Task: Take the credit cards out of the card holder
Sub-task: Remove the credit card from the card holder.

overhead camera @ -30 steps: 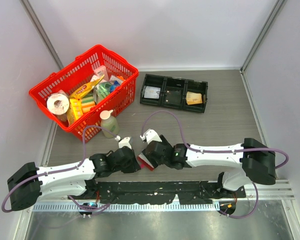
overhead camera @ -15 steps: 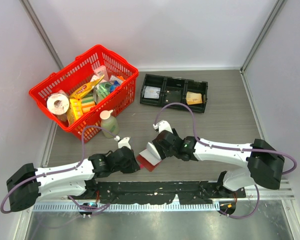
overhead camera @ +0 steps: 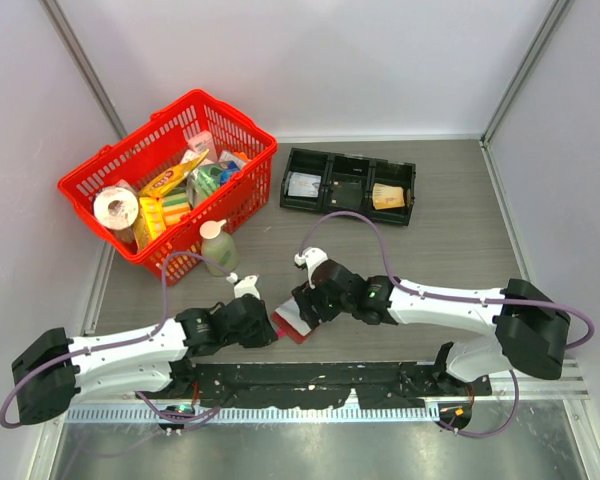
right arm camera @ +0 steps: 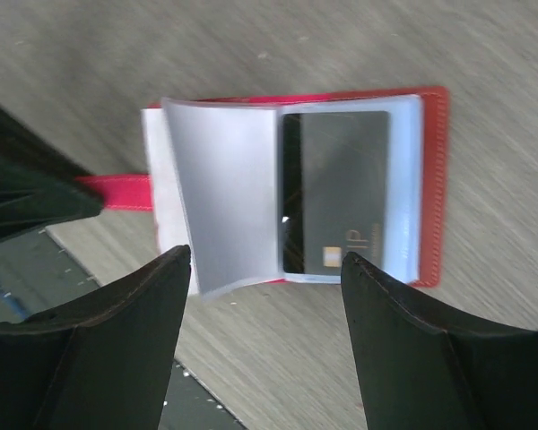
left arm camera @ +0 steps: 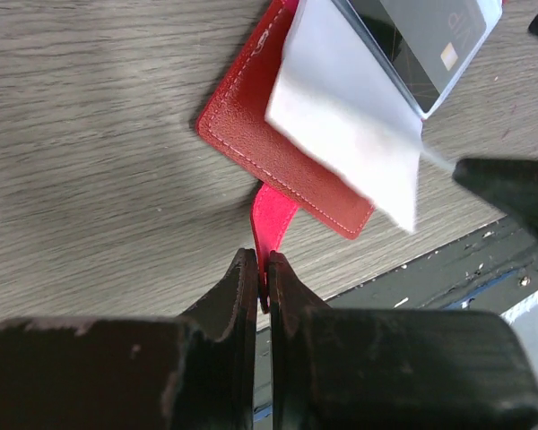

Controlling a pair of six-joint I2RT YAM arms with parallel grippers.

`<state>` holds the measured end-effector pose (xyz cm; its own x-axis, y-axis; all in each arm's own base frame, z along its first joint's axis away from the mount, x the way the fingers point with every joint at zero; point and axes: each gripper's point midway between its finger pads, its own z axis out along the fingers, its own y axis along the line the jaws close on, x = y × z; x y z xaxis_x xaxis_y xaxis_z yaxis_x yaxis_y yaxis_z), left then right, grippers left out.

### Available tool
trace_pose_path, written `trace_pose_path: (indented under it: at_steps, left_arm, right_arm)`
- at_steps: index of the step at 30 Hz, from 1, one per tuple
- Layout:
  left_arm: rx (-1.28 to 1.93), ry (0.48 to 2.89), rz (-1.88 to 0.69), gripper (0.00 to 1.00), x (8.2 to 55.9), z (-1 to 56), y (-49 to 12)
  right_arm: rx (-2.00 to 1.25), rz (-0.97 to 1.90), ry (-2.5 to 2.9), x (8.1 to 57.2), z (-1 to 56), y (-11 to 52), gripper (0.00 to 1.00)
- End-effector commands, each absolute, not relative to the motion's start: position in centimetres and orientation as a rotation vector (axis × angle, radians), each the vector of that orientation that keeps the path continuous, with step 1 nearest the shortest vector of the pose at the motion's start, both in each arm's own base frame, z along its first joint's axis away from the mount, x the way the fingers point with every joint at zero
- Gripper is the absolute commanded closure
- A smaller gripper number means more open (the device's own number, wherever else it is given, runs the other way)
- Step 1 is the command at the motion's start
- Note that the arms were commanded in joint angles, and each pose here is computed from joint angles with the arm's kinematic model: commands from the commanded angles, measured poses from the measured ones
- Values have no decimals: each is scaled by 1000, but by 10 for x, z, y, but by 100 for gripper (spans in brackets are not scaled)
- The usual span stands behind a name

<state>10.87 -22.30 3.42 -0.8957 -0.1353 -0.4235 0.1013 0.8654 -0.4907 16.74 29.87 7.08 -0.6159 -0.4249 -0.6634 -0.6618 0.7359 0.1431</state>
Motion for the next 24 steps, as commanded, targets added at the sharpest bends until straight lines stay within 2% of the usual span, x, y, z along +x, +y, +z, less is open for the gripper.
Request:
trace_pose_path:
  at_steps: [1,4,7,9,12,14,16,21,24]
  left_arm:
    - [-52,2554,-615,100,115,34,-206]
    - [-94,2522,-511,99,122,36,-185]
    - [-119,2465,-445,92,131,44,-171]
    - [-136,2425,-428,75,138,53,-167]
    - [-151,2358,-441,56,150,75,-169]
    - [-151,2321,-457,43,156,90,-173]
    - [-141,2294,-476,37,161,105,-179]
    - [-97,2253,-661,35,168,137,-222]
    - [-86,2257,-749,36,170,136,-248]
  right_arm:
    - [-908,760,2223,147,94,327,28]
    - [-886,805,2204,148,104,322,28]
    - [-855,848,2210,151,106,316,28]
    - [-800,854,2218,161,106,309,30]
    - [-744,861,2235,173,103,303,36]
    - [-718,896,2236,179,102,305,46]
    - [-701,921,2243,183,100,307,55]
    - [-665,992,2235,195,93,319,69]
    - [-629,1003,2251,202,83,319,73]
